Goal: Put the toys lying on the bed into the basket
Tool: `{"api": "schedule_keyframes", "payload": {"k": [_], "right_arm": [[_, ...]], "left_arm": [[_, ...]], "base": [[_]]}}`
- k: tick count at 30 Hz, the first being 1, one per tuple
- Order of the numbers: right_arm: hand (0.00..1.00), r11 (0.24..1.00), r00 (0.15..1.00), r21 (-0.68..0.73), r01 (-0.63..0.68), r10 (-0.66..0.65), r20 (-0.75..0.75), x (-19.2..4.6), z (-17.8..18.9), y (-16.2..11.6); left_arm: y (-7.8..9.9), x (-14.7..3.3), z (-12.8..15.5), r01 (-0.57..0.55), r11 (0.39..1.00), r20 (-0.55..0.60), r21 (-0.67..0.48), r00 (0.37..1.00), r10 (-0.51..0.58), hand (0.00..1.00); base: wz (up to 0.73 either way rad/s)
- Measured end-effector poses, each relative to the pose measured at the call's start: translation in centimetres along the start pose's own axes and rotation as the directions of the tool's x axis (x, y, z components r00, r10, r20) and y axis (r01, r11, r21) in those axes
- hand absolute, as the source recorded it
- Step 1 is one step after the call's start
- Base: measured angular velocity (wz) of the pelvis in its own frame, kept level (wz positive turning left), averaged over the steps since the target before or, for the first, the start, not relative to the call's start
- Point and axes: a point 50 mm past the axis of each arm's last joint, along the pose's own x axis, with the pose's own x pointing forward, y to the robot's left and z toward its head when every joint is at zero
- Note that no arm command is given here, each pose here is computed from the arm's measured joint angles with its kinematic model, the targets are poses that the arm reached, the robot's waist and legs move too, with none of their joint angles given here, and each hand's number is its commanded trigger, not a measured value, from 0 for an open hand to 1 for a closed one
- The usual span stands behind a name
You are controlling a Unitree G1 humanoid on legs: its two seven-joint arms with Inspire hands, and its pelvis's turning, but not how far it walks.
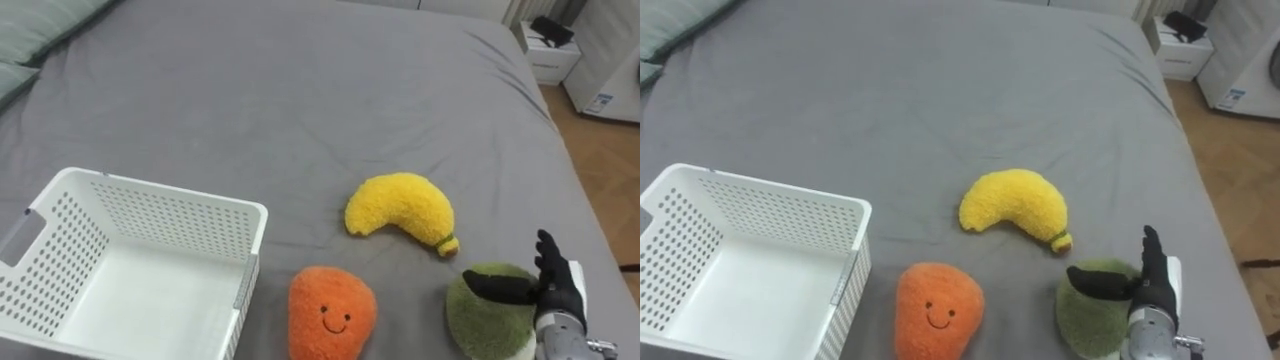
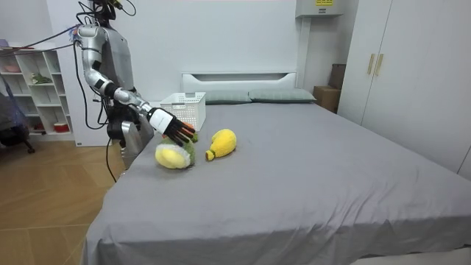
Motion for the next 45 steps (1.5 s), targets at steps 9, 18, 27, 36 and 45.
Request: {"api": "schedule_keyframes", "payload": {"k": [9,18,27,36,45], "right_arm": [[0.00,0.999,0.998,-0.050,0.019,-0.022,-0.059,-0.3,-1.8,-0.5],[0.00,0.964,0.983,-0.267,0.005,-0.054,-0.175,-0.9,-5.9,-1.5],[0.00,0.914,0.956,-0.405,-0.031,-0.091,-0.278,-1.8,-9.1,-3.0],[1.00,0.896,0.924,-0.437,-0.081,-0.098,-0.371,-2.4,-11.0,-3.5],[1.00,0.869,0.915,-0.489,-0.072,-0.138,-0.380,-2.4,-11.3,-4.5]], "left_arm": [[-0.5,-0.4,-1.5,0.000,0.999,-0.060,0.039,0.998,0.002,0.00],[-0.6,-0.4,-1.5,0.005,0.999,-0.063,0.037,0.998,-0.003,0.00],[-0.1,-0.6,-2.8,0.001,0.998,-0.091,0.066,0.996,0.005,0.00],[-0.1,-0.4,-2.1,0.011,0.996,-0.081,0.092,0.997,-0.003,0.00],[0.1,-0.1,-1.1,-0.001,0.991,-0.049,0.131,0.999,0.008,0.00]], "base": [[0.01],[0.00],[0.00],[0.10],[0.02]]}}
